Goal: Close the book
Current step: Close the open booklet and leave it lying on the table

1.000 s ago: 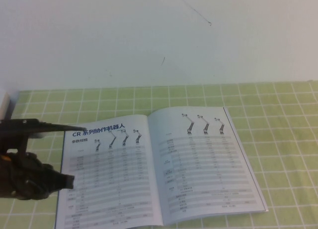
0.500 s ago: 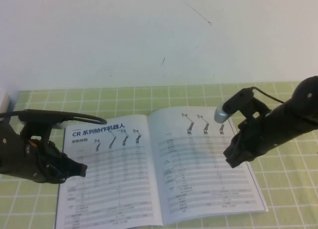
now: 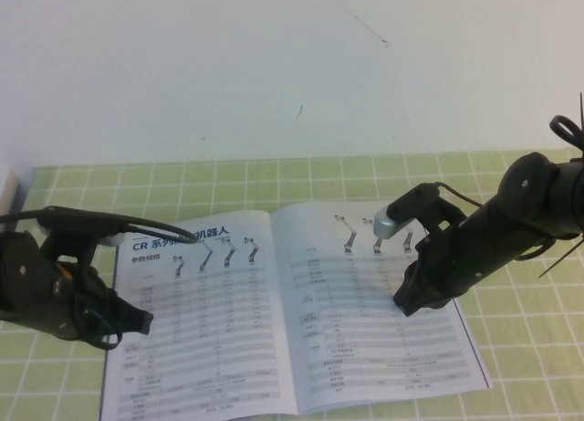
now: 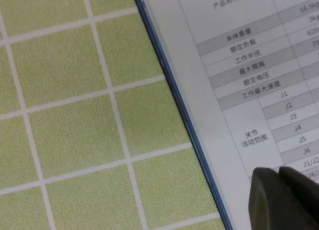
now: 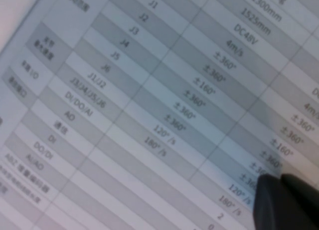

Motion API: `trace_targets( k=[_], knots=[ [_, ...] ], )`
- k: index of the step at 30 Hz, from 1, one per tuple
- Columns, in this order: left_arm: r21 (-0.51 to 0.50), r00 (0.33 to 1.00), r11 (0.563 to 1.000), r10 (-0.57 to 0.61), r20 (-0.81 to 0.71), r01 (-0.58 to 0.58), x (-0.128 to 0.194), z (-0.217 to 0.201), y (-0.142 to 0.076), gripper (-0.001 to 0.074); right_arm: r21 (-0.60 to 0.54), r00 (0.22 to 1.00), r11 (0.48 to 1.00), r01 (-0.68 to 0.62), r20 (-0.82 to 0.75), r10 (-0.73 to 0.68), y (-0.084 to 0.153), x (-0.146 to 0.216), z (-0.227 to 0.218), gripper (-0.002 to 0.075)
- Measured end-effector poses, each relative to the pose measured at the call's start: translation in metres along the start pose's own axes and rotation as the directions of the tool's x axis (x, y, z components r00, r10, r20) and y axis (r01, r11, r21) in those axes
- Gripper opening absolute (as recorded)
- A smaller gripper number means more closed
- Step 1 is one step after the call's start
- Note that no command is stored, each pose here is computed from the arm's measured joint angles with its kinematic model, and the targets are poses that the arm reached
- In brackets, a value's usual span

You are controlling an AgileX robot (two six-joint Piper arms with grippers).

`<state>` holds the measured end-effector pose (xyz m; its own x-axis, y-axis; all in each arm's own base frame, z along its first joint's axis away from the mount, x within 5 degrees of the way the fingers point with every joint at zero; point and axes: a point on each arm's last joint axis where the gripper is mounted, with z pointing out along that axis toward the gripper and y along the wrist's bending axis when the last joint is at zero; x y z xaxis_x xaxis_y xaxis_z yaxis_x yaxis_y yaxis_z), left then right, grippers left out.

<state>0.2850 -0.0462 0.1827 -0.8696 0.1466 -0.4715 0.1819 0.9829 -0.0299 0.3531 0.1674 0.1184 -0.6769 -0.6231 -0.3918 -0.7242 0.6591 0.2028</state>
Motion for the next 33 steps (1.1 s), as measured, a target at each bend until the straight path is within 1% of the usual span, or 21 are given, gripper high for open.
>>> trace_targets(
  k=[4, 8, 12, 18, 22, 25, 28, 33],
  knots=[
    [-0.025, 1.000, 1.000, -0.010, -0.026, 0.009, 0.002, 0.007, 0.003, -0.0004, -0.010, 1.000, 1.000, -0.022, -0.008, 0.022, -0.001, 0.000, 0.001, -0.0003],
    [-0.075, 0.996, 0.997, -0.029, -0.085, 0.022, 0.002, 0.019, 0.008, -0.0004, -0.009, 1.000, 1.000, -0.026, -0.008, 0.026, -0.001, 0.000, 0.001, -0.0003],
    [-0.115, 0.987, 0.993, -0.013, -0.161, -0.005, -0.002, 0.031, 0.012, -0.0004, -0.009, 1.000, 1.000, -0.023, -0.011, 0.023, -0.001, 0.000, 0.001, -0.0003],
    [-0.131, 0.972, 0.991, -0.028, -0.233, -0.003, -0.011, 0.045, 0.014, -0.0004, -0.008, 0.999, 0.999, -0.045, -0.013, 0.045, -0.001, 0.000, 0.001, -0.0003],
    [-0.116, 0.964, 0.993, -0.044, -0.264, 0.014, -0.012, 0.050, 0.012, -0.0004, -0.007, 0.999, 0.999, -0.052, -0.013, 0.052, -0.002, 0.001, 0.001, -0.0003],
    [-0.079, 0.962, 0.997, -0.007, -0.274, -0.015, -0.012, 0.052, 0.004, -0.0004, -0.010, 0.998, 0.999, -0.053, -0.016, 0.053, -0.002, 0.001, 0.002, -0.0003],
    [-0.045, 0.960, 0.997, 0.053, -0.274, -0.068, -0.015, 0.053, -0.010, -0.0004, -0.010, 0.998, 0.998, -0.055, -0.016, 0.055, -0.002, 0.001, 0.002, -0.0003],
    [0.036, 0.964, 0.994, 0.107, -0.243, -0.101, -0.023, 0.052, -0.046, -0.0004, -0.010, 0.998, 0.998, -0.057, -0.016, 0.057, -0.002, 0.001, 0.002, -0.0003]
  ],
)
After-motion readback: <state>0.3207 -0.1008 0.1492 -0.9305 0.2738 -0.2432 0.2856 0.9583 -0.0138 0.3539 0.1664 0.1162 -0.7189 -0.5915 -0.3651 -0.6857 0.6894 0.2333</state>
